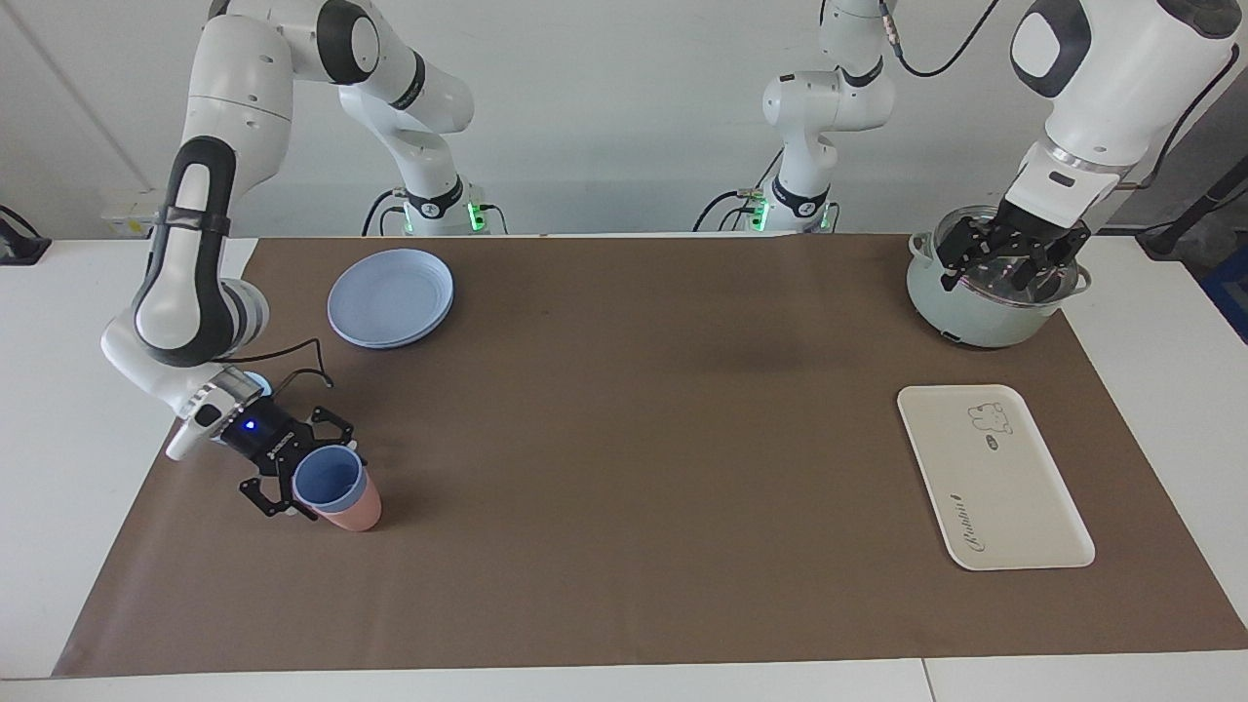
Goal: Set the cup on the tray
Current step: 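Reach the right gripper toward the blue cup nested in the pink cup, then grasp the blue cup with the right gripper and lift it out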
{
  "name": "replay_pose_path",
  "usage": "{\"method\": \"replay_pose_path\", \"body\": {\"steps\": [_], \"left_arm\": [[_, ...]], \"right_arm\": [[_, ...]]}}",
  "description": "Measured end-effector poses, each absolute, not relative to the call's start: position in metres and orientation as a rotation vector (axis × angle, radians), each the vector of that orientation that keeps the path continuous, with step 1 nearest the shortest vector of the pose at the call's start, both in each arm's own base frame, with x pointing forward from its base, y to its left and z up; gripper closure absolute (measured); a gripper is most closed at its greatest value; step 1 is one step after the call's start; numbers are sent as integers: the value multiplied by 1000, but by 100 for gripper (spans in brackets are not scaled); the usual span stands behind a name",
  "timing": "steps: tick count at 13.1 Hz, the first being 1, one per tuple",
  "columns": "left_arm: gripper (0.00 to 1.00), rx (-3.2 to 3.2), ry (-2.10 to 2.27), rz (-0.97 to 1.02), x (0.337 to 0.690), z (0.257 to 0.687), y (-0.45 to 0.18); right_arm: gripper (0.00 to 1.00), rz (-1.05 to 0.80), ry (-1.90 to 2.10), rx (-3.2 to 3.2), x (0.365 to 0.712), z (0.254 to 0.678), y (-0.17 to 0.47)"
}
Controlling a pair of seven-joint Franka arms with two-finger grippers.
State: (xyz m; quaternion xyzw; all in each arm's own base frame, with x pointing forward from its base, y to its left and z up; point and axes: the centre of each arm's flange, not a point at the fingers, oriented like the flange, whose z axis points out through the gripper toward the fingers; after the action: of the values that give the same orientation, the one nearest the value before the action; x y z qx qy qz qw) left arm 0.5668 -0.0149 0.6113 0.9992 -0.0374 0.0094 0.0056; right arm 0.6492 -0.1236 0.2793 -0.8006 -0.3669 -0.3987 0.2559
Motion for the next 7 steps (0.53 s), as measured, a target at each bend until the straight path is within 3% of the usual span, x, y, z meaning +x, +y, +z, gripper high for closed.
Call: {"method": "replay_pose_path", "body": {"steps": [7], "left_arm": [[0, 3128, -114, 83, 570, 614, -14]], "right_arm": [[0, -1115, -972, -2170, 654, 278, -116]]}}
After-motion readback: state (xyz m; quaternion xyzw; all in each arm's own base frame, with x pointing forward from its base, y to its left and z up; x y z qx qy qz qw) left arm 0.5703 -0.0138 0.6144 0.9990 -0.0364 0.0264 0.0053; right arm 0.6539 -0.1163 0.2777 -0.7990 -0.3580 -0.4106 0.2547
